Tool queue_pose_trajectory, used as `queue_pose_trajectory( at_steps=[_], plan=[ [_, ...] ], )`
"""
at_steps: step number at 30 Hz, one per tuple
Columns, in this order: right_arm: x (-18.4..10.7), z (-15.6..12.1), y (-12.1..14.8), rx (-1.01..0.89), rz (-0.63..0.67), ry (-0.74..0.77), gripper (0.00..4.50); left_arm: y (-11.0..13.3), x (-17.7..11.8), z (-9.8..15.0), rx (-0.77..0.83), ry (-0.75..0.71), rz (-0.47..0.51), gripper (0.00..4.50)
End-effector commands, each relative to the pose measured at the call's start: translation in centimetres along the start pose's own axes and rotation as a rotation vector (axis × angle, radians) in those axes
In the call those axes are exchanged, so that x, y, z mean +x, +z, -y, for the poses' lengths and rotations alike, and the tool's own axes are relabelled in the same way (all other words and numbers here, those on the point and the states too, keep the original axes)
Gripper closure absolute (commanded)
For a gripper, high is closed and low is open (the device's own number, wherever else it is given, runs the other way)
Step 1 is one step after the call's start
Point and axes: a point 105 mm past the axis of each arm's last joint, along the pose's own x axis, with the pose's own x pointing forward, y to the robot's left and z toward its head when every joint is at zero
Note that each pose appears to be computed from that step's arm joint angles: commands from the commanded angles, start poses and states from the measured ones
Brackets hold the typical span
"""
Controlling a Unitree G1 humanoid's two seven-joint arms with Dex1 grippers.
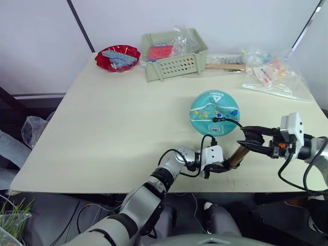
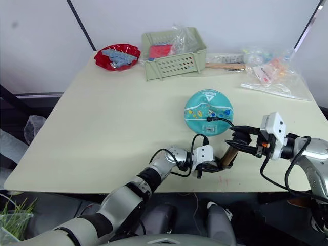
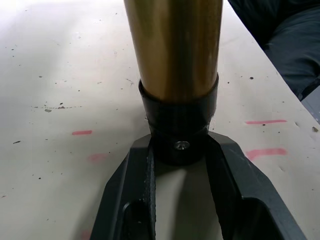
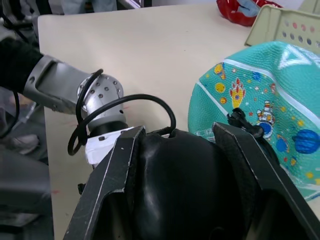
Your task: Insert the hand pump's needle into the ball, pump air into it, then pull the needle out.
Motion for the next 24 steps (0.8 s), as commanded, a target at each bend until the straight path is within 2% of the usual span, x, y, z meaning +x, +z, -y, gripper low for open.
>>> queue_pose_trajectory(
  at_steps=[1,3,6,10,12,20,23,24],
  plan=[
    [-1.4,1.3,6.1,-0.056,0.159,-0.053,2.87,-3.9,-0.8,1.6,-0.081,-0.038,-0.131,3.52],
    [-2.2,1.5,8.3,-0.057,0.182,-0.050,2.87,-4.0,-0.8,1.8,-0.082,-0.044,-0.132,3.52],
    [-2.9,1.6,9.5,-0.057,0.173,-0.048,2.87,-4.0,-0.7,1.9,-0.083,-0.050,-0.130,3.52],
    [-4.5,1.7,13.4,-0.100,0.219,-0.041,2.87,-4.0,-0.8,1.9,-0.078,-0.052,-0.134,3.52],
    [-4.9,1.7,14.1,-0.114,0.210,-0.041,2.87,-4.0,-0.8,1.9,-0.077,-0.053,-0.136,3.52],
    [-4.5,1.2,14.2,-0.109,0.195,-0.022,2.87,-4.2,-0.9,2.0,-0.077,-0.055,-0.139,3.52],
    [-4.0,0.9,11.2,-0.108,0.082,-0.018,2.87,-4.3,-0.9,2.2,-0.078,-0.056,-0.137,3.52],
    [-3.4,0.6,9.3,-0.090,0.033,-0.003,2.87,-4.3,-0.9,2.2,-0.077,-0.057,-0.136,3.52]
  ],
)
